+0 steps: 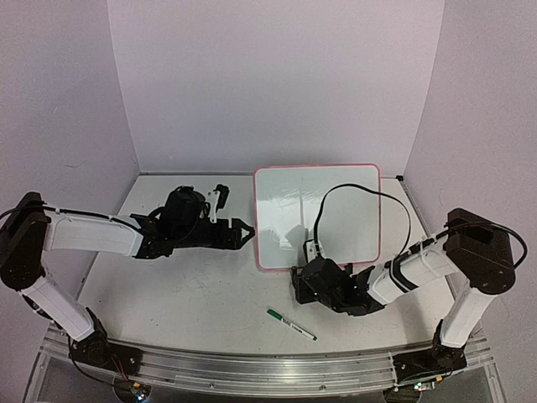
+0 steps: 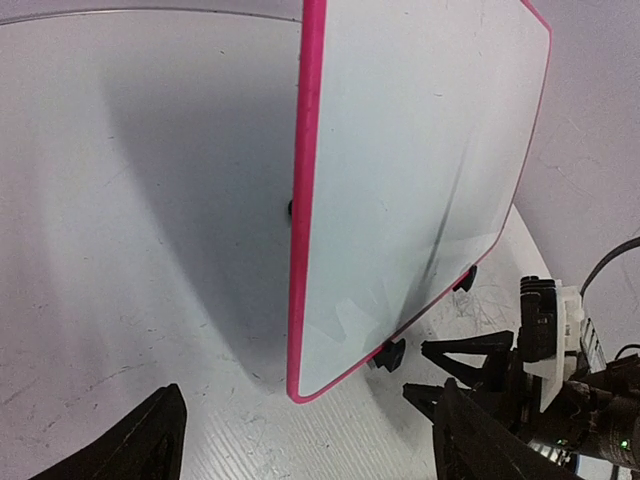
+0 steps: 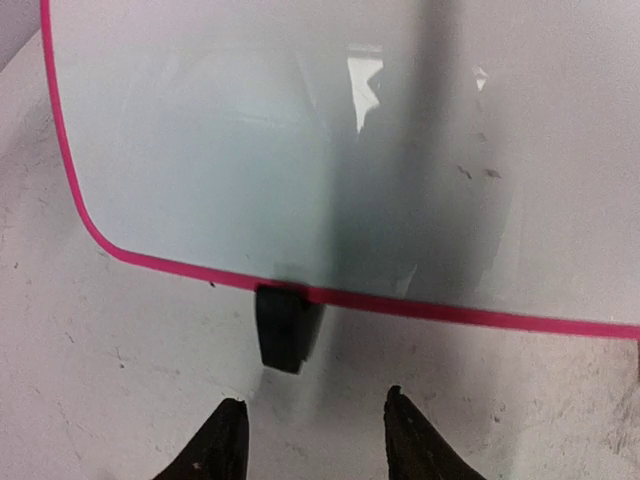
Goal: Write a sentence on the whiteboard
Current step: Move the whiteboard to the center of the board, then pick up the whiteboard marker from the center of the board.
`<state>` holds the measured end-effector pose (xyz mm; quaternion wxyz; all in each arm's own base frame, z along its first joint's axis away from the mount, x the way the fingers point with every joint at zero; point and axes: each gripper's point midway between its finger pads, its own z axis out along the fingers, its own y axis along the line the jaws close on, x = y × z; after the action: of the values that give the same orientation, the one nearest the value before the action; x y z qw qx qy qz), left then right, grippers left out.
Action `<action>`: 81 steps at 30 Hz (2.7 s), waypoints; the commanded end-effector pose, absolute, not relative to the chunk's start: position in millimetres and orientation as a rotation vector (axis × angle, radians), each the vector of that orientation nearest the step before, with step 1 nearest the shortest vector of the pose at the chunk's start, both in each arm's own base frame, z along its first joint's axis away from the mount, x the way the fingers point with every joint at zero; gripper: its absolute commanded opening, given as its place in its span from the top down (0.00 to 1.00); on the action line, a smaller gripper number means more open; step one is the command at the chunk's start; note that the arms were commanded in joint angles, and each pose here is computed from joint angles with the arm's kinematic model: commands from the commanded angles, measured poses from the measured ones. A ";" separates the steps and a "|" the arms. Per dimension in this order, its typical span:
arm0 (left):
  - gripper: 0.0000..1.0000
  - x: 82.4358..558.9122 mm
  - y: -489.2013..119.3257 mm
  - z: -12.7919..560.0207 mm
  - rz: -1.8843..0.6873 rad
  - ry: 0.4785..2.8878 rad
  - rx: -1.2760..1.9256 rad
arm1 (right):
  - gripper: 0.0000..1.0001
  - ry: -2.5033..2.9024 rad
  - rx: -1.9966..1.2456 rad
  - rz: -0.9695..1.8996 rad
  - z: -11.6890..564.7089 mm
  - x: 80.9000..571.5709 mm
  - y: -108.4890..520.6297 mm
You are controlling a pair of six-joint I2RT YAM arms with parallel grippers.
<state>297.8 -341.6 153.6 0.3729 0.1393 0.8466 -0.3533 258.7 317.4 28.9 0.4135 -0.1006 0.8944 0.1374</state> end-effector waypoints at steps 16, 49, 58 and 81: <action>0.10 291.3 -304.8 190.6 -0.841 2.080 0.265 | 0.76 2.169 -0.124 0.151 36.1 298.7 332.8; 0.07 312.4 -315.3 190.2 -0.758 2.072 0.290 | 0.36 2.316 -0.735 0.427 40.8 180.1 342.5; 0.06 316.3 -321.9 194.3 -0.773 2.067 0.296 | 0.42 2.333 -0.931 0.518 29.8 142.8 368.6; 0.05 311.0 -315.7 203.3 -0.769 2.067 0.296 | 0.99 2.261 -0.896 0.308 11.1 148.3 360.6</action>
<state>306.6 -313.8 174.4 0.4198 0.1167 0.8491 -0.2987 137.6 366.8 7.6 0.3102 -0.3674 0.8670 0.1309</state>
